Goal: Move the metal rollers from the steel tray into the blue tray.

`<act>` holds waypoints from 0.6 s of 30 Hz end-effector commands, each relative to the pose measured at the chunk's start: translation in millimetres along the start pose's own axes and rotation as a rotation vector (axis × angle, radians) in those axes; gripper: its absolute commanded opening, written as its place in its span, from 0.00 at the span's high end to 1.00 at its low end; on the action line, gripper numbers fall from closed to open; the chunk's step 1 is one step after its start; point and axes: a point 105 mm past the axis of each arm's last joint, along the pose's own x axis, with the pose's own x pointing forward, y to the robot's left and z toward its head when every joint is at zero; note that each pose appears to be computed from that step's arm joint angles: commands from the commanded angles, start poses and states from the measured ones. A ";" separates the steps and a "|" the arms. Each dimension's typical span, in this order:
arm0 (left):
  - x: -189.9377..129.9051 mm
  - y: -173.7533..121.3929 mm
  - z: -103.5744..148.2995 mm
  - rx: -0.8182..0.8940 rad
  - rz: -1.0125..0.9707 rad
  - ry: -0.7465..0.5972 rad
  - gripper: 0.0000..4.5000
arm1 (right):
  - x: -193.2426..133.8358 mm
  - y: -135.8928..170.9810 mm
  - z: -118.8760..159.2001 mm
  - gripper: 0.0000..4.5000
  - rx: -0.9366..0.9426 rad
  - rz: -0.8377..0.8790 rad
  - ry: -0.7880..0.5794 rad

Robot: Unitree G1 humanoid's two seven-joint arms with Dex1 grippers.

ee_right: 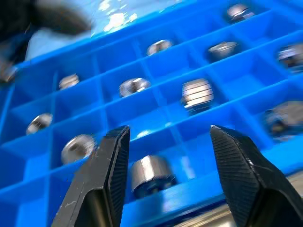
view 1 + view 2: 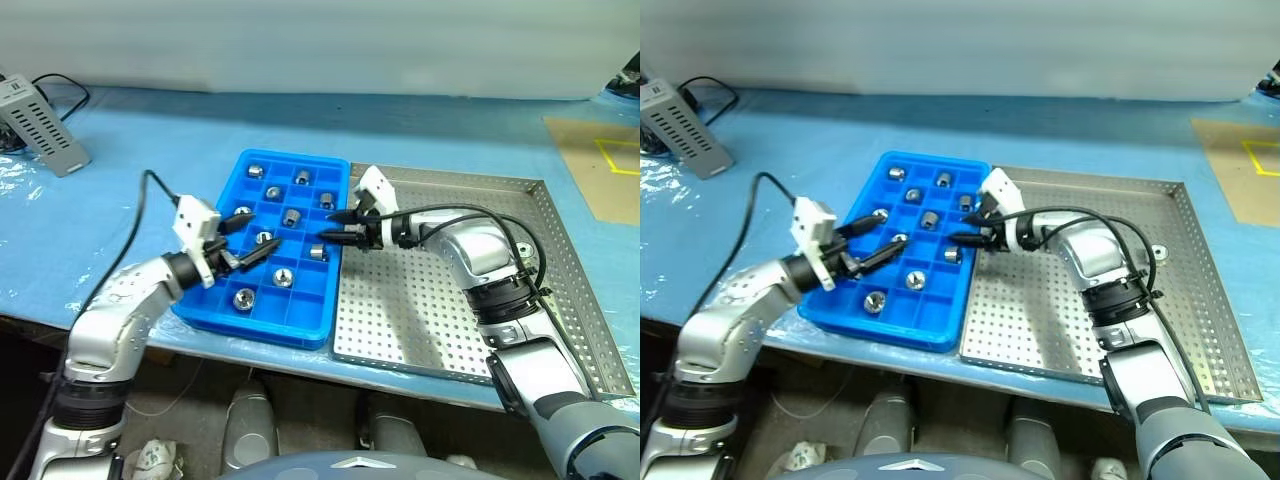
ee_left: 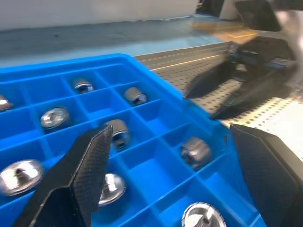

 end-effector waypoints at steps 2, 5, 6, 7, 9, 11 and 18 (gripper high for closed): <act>33.9 -17.4 11.4 0.013 -0.133 -0.058 0.07 | -54.2 -48.2 30.7 0.42 -0.045 -0.269 -0.118; 51.9 -18.7 11.8 0.017 -0.192 -0.066 0.07 | -88.6 -77.4 28.8 0.42 -0.049 -0.512 -0.118; 57.6 -19.5 12.1 0.017 -0.214 -0.069 0.07 | -99.9 -83.8 28.1 0.42 -0.023 -0.574 -0.129; 62.0 -20.8 12.2 0.018 -0.233 -0.072 0.07 | -108.7 -87.2 27.1 0.42 -0.006 -0.617 -0.137; 71.1 -23.7 11.9 0.013 -0.276 -0.073 0.07 | -128.5 -95.0 21.6 0.42 0.036 -0.722 -0.136; 80.8 -25.9 11.7 0.006 -0.318 -0.073 0.07 | -150.2 -100.8 11.7 0.42 0.090 -0.830 -0.128; 100.2 -34.0 13.6 0.000 -0.426 -0.074 0.07 | -187.3 -101.1 -24.8 0.42 0.166 -1.048 -0.045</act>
